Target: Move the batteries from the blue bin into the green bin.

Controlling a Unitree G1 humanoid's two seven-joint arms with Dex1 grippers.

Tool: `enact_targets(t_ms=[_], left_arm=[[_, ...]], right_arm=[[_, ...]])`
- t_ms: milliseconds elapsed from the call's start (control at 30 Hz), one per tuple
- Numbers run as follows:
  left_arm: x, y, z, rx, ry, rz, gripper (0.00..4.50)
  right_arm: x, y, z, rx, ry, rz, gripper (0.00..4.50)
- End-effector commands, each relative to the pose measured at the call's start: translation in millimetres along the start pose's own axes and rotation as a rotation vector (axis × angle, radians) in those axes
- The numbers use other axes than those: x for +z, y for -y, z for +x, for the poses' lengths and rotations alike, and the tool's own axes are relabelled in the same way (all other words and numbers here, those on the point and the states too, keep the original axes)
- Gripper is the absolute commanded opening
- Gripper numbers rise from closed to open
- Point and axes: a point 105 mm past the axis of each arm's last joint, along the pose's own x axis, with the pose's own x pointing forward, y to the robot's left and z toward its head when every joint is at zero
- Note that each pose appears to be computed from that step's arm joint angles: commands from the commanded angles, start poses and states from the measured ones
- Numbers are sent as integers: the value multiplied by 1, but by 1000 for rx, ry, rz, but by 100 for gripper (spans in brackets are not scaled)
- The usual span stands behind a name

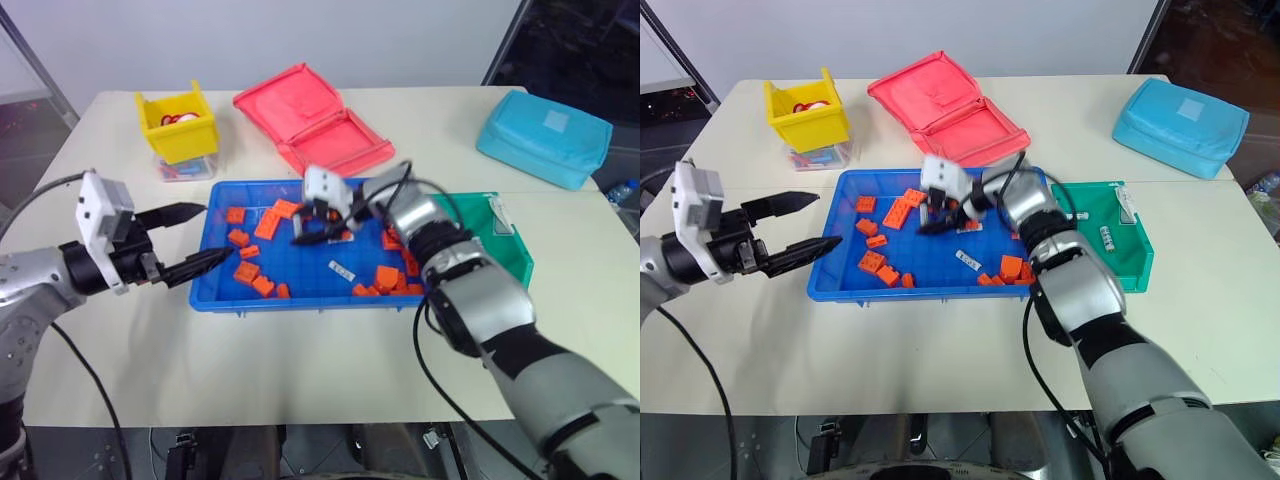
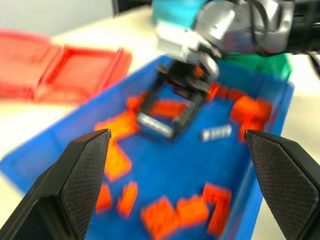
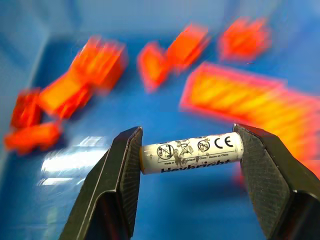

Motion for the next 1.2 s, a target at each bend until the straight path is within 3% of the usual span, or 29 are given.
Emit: enact_targets(t_ms=[33,167,500,733,967,1100,1200], left_arm=[[10,5,13,-83,42,7,450],[17,7,31,-162,91,3,450],[3,11,64,-298,91,-17,450],[-17,8,70,-309,42,-25,450],[-18,7,73,-313,42,-20,450],[-13,7,72,-304,57,-13,450],[-11,7,70,-295,57,-14,450]], right_arm=[[44,14,-38,-51,125,-67,226],[42,10,-90,-119,113,-60,226],[-26,-19,-212,-448,-114,173,226],[-65,-48,-243,-537,-230,288,226],[-99,-50,-254,-603,-247,378,226],[-108,-48,-262,-632,-259,395,426],[-106,-43,-266,-647,-266,379,443]])
